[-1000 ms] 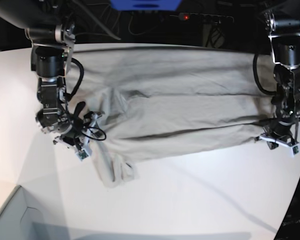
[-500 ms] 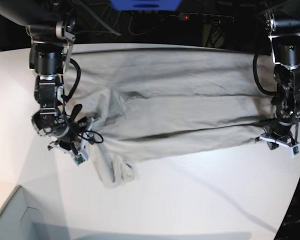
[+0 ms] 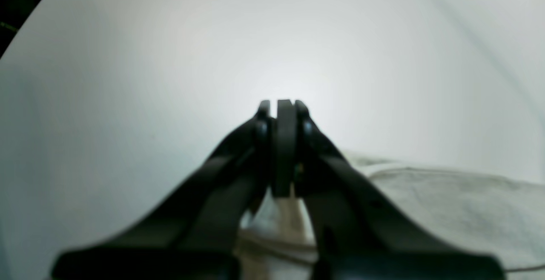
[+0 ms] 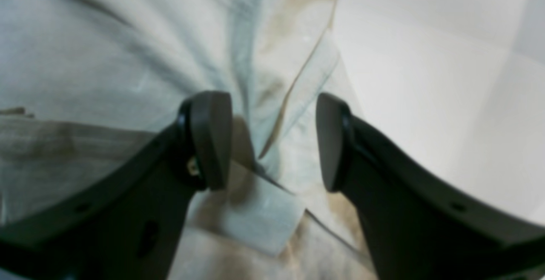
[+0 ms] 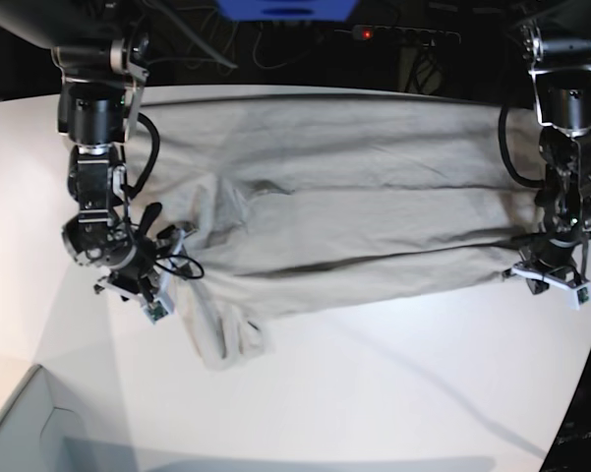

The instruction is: Layout the t-shirt on the table in an organized manner, then fold the t-shirt properly

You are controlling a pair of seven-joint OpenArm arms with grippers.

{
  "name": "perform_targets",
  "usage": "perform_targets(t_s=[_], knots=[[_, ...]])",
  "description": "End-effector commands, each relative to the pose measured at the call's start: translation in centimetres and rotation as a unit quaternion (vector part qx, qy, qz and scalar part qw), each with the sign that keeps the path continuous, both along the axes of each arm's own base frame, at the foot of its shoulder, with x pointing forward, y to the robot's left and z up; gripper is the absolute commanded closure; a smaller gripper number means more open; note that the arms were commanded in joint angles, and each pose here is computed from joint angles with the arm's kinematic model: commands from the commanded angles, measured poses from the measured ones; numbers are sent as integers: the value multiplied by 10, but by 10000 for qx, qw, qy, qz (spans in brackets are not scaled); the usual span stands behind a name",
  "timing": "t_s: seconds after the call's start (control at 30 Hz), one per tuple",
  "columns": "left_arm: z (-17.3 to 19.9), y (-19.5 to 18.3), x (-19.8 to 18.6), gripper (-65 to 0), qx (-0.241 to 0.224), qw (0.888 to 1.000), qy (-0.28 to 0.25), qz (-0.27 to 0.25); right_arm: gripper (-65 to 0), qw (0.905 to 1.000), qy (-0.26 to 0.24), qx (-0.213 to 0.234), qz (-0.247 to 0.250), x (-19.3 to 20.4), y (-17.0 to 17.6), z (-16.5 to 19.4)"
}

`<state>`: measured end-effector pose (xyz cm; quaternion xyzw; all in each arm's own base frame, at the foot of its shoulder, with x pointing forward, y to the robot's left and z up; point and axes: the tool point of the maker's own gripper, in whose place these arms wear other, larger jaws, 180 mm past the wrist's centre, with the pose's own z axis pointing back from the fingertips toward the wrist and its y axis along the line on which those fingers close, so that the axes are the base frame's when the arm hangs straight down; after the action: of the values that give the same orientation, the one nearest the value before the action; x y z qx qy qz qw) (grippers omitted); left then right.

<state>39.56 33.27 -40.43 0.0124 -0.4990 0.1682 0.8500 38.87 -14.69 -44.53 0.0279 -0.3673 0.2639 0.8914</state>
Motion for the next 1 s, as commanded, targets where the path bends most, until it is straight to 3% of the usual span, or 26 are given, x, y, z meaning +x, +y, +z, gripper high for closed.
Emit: perform_targets(t_s=[0.0,0.17,0.43,0.97], knots=[[23,10,12,-2,124,9994,-319,36,-320,9996,-272,82,79,14,2,18],[24,12,13,-2,146,9994,-327,41,-308,9996,-273,84,71,14,1,18],[24,12,13,-2,146,9994,-327,41,-196,9995,-287,88,72,15,1,18],[24,11,13,-2,139,9994,-327,39,-194,9996,-263,85,63,13,0,16]])
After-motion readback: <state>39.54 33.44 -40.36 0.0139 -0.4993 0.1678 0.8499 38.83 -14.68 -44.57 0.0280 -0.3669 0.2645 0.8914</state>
